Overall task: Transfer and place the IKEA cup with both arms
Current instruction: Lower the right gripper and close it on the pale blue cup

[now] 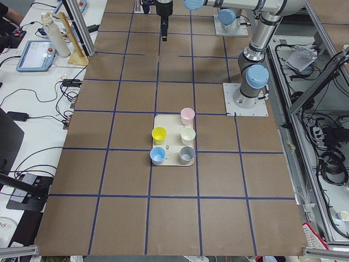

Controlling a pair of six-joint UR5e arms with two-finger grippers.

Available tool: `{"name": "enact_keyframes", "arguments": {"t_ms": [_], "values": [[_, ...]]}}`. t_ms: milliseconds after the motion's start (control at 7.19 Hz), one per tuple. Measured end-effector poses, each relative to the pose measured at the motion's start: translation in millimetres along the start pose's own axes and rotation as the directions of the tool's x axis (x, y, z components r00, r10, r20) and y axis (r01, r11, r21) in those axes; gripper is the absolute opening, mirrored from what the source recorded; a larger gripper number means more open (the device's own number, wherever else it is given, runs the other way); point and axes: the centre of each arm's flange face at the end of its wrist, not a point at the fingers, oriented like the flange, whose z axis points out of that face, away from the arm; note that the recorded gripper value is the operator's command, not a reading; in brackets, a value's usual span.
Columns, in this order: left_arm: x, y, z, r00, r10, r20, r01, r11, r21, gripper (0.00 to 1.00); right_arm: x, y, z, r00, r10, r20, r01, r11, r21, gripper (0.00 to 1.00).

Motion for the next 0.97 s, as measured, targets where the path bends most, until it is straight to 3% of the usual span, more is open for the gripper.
{"name": "enact_keyframes", "arguments": {"t_ms": [974], "values": [[-0.1, -0.1, 0.1, 1.000, 0.000, 0.000, 0.000, 1.000, 0.000, 1.00, -1.0, -4.5, -0.6, 1.000, 0.002, -0.002, -0.002, 0.999, 0.033, 0.88]]}}
